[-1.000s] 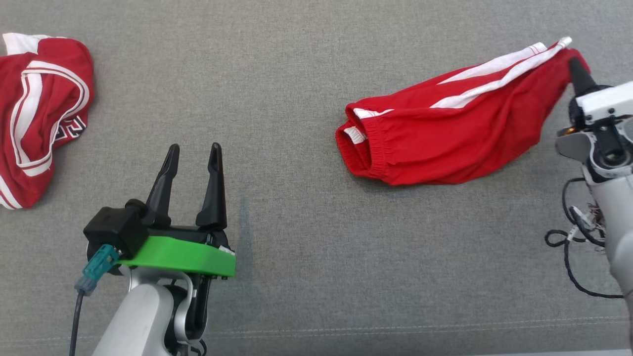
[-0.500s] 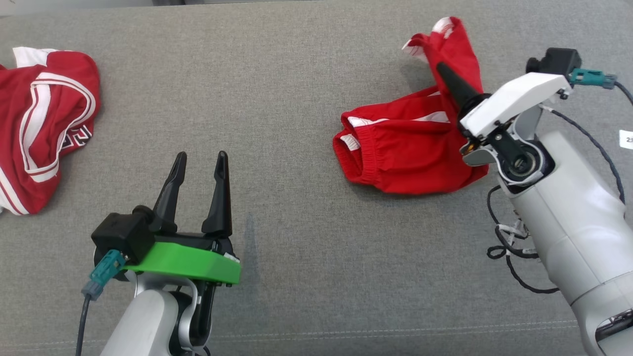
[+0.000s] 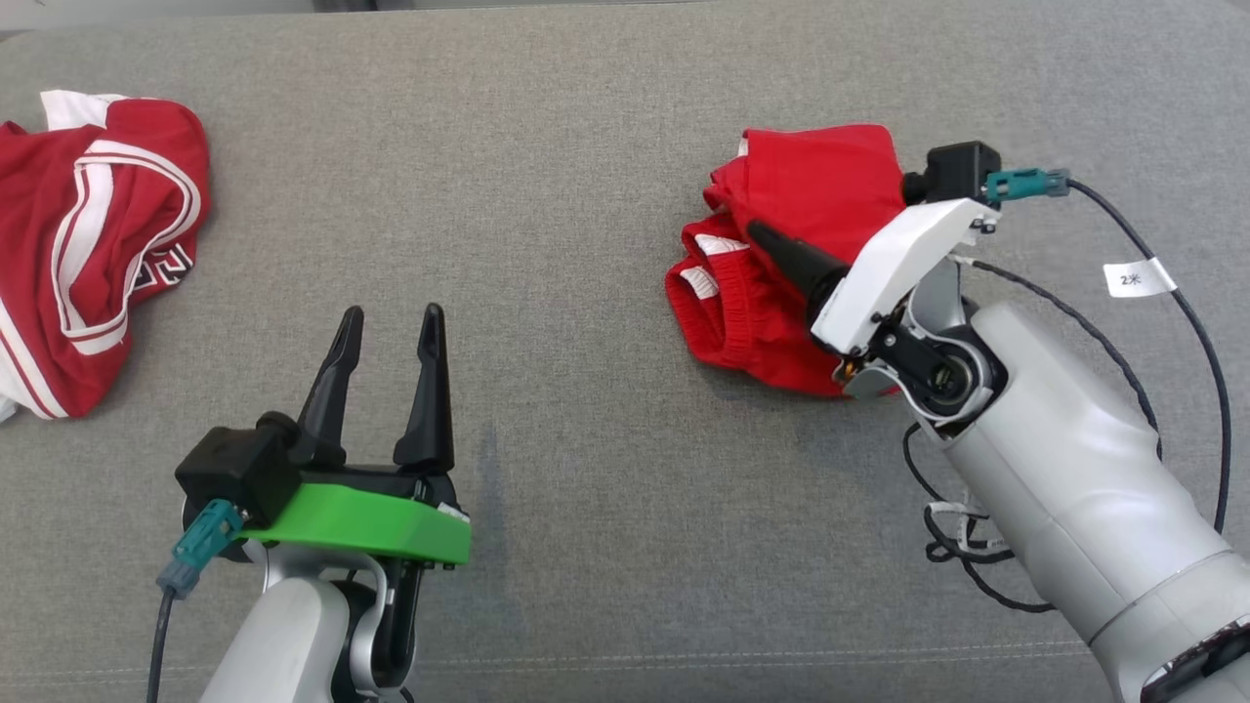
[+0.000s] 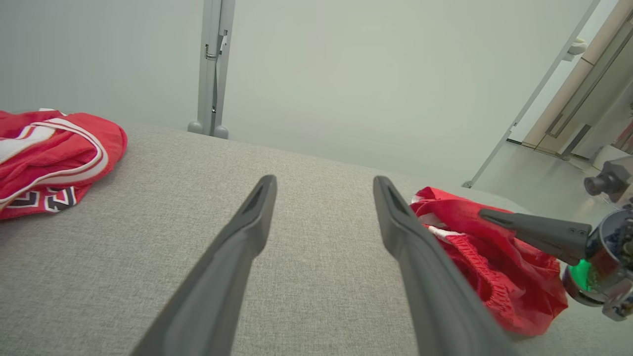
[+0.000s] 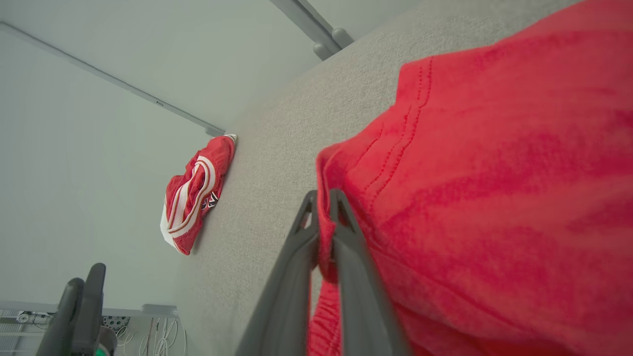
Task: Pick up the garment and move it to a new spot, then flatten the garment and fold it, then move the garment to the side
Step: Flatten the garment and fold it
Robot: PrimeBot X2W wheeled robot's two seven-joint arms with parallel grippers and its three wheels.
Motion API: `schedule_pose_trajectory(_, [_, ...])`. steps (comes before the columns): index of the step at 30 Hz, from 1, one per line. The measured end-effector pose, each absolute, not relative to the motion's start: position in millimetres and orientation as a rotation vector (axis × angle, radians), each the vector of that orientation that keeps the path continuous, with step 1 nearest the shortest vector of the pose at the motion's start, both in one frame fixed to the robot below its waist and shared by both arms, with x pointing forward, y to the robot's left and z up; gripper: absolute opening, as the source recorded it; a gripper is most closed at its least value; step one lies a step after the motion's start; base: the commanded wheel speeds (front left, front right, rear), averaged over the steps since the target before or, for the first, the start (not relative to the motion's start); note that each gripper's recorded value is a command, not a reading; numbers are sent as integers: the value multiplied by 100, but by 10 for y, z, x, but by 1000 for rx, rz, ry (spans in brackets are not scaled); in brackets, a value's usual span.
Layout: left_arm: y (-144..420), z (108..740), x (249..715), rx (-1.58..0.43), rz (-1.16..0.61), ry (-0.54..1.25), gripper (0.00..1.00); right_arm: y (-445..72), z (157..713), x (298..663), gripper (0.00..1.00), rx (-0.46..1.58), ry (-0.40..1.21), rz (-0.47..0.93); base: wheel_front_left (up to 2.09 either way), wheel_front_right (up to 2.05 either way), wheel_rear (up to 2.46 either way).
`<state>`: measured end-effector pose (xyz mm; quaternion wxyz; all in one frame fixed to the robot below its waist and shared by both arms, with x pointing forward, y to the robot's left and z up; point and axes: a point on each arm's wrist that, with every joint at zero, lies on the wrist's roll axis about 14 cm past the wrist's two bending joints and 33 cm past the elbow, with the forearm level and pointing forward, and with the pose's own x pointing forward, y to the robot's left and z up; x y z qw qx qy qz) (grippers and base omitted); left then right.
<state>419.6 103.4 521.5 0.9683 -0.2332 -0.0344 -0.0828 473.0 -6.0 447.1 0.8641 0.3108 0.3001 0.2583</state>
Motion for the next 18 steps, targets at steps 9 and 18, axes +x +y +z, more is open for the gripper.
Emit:
schedule_pose_trajectory(9, [1027, 5233, 4207, -477, -171, -76, 100, 68, 4257, 4430, 0, 523, 717, 629, 0, 0, 0])
schedule_pose_trajectory(18, [956, 5237, 4221, -476, -193, -76, 100, 3, 4189, 4320, 0, 289, 669, 692, 0, 0, 0])
